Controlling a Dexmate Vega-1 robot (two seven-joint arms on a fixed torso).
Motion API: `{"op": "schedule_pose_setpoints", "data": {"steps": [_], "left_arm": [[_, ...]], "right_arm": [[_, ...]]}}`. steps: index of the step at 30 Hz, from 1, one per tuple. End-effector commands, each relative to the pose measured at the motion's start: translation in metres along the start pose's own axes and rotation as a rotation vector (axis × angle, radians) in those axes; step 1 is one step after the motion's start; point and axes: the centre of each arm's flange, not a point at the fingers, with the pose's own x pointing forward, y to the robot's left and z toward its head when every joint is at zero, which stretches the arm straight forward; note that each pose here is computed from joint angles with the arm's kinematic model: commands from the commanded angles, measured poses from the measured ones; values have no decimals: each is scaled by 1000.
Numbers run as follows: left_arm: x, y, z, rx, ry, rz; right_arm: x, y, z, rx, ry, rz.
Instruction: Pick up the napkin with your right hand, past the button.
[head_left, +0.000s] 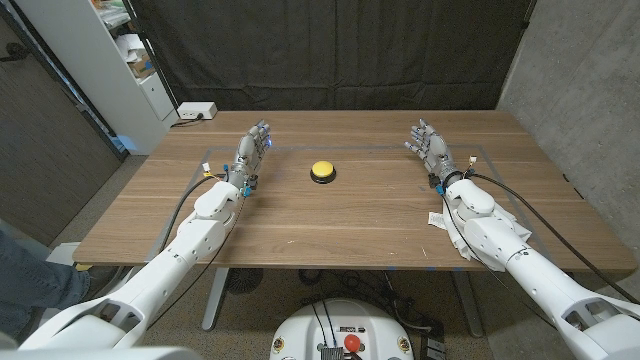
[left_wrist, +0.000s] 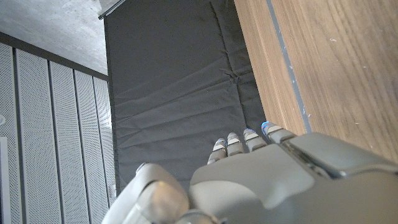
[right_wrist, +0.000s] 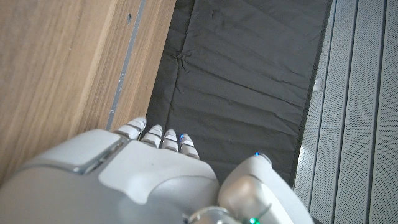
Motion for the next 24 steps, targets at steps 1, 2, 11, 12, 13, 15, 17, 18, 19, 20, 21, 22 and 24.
{"op": "schedule_pose_setpoints", "data": {"steps": [1, 2, 11, 12, 13, 15, 17, 18, 19, 20, 21, 22, 24], "left_arm": [[-2, -1, -4, -7, 2, -6], [-2, -2, -4, -4, 3, -5], [-2, -4, 0, 4, 4, -16], [-2, -4, 0, 6, 4, -16], [-2, -5, 0, 5, 3, -21], [-3, -5, 1, 6, 2, -19], [-3, -5, 1, 4, 0, -19], [-4, -6, 0, 4, 0, -21], [-5, -7, 0, 3, 0, -20], [-5, -7, 0, 3, 0, -21], [-6, -7, 0, 2, 0, -26], [-6, -8, 0, 2, 0, -26], [-7, -8, 1, 2, -4, -29]], "right_arm": [[-2, 0, 0, -15, 3, -23], [-3, 0, 0, -16, 3, -25], [-8, -3, 5, -32, -14, -26], [-9, -3, 6, -32, -15, -31], [-9, -3, 7, -29, -15, -34], [-11, -4, 9, -38, -25, -26], [-11, -4, 12, -35, -26, -32], [-12, -4, 14, -38, -31, -29], [-12, -4, 15, -40, -35, -29], [-12, -4, 17, -46, -41, -24], [-12, -4, 18, -44, -41, -28], [-13, -4, 19, -44, -43, -28], [-13, -5, 22, -53, -50, -21]]}}
